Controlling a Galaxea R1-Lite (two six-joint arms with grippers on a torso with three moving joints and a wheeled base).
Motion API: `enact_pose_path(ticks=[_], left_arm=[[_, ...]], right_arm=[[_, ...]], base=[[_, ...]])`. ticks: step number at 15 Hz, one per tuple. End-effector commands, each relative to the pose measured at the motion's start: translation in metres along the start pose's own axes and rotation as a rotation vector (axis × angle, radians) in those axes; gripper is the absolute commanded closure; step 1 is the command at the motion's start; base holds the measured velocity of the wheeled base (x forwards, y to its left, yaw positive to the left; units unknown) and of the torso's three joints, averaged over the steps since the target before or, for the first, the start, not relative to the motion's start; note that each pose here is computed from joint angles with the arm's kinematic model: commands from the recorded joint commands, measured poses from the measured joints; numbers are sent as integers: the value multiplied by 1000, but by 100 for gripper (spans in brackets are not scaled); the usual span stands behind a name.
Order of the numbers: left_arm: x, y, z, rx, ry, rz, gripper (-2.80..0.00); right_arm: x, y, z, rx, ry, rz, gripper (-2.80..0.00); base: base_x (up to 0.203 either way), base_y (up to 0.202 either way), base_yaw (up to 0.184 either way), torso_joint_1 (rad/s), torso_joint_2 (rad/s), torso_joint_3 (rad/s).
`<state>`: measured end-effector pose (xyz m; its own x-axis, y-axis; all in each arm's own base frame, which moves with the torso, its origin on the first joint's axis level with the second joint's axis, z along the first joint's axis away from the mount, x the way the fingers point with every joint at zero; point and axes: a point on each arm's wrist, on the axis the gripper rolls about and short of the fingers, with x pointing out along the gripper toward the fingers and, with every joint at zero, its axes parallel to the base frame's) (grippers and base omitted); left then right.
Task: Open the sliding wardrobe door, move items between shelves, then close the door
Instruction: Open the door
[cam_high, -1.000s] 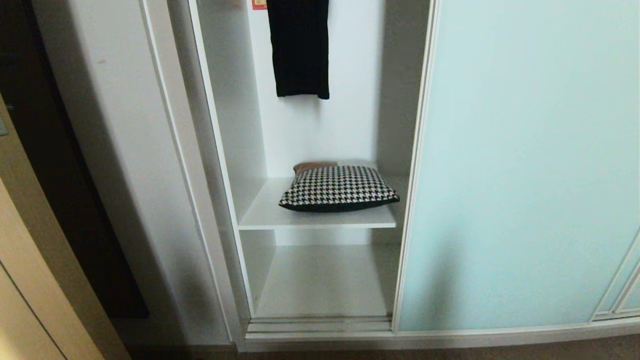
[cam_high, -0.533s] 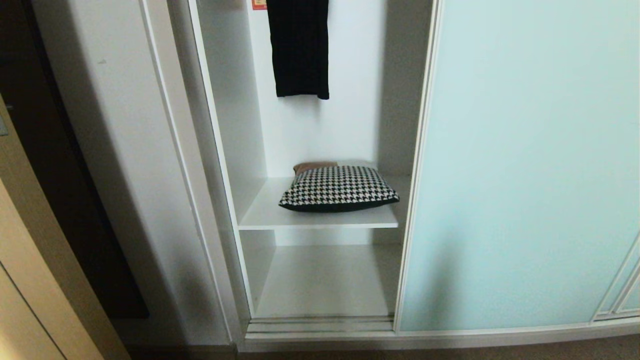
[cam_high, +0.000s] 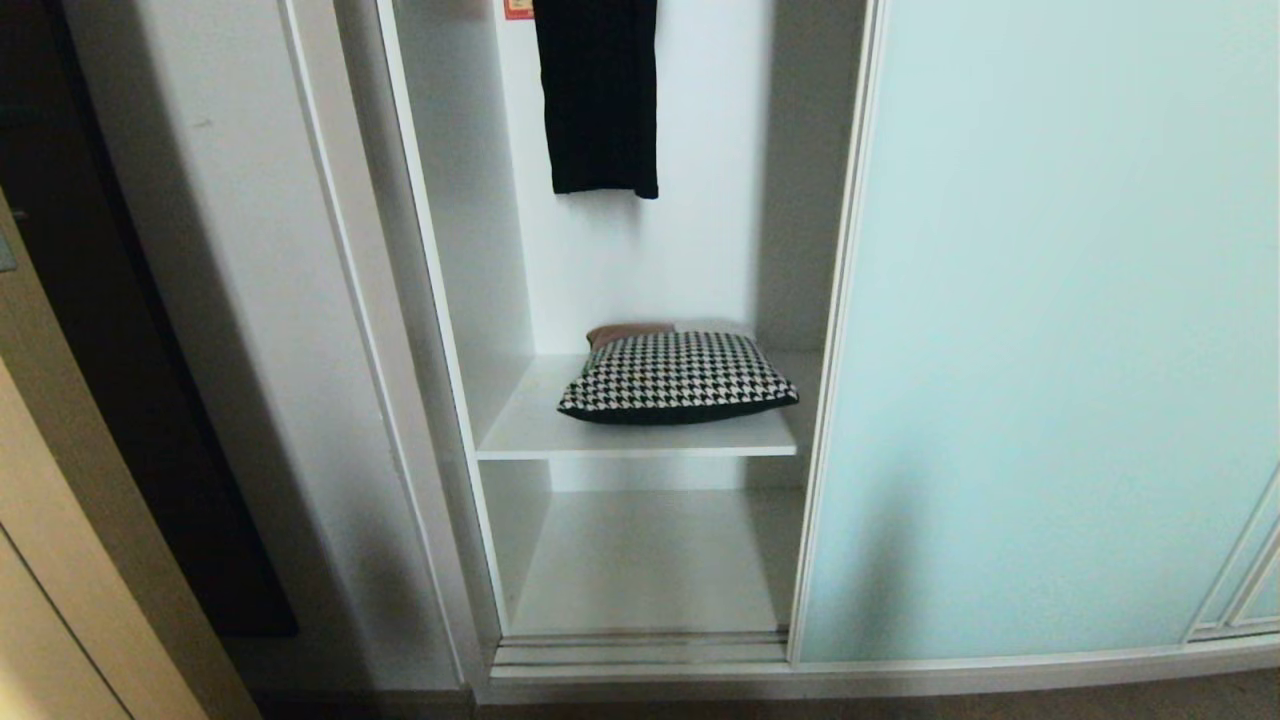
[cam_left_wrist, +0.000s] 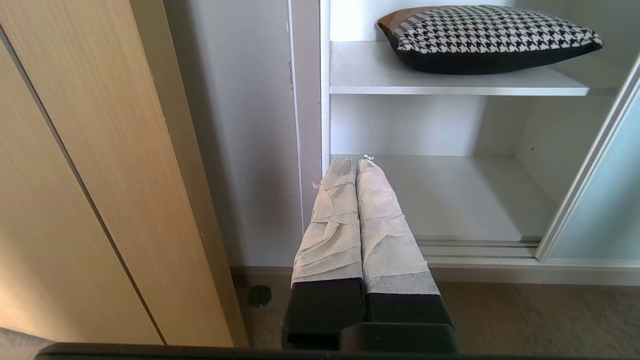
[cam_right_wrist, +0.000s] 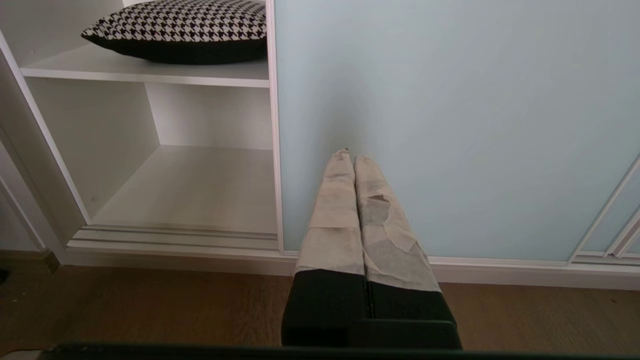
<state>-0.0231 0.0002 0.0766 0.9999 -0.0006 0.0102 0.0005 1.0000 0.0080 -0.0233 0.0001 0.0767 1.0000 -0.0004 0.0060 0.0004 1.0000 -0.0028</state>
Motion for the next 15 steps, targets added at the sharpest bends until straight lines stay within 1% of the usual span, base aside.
enact_pose_path(ticks=[1, 12, 14, 15], left_arm=[[0, 0, 0, 0, 3, -1, 0], [0, 0, -1, 0, 4, -1, 0], [0, 0, -1, 0, 4, 1, 0], [0, 0, 0, 0, 3, 1, 0]], right_arm=[[0, 0, 0, 0, 1, 0, 0], [0, 0, 0, -1, -1, 0, 0], [0, 0, 0, -22, -1, 0, 0], [0, 0, 0, -15, 1, 0, 0]], base=[[0, 0, 0, 0, 0, 0], [0, 0, 0, 0, 0, 0], [0, 0, 0, 0, 0, 0], [0, 0, 0, 0, 0, 0]])
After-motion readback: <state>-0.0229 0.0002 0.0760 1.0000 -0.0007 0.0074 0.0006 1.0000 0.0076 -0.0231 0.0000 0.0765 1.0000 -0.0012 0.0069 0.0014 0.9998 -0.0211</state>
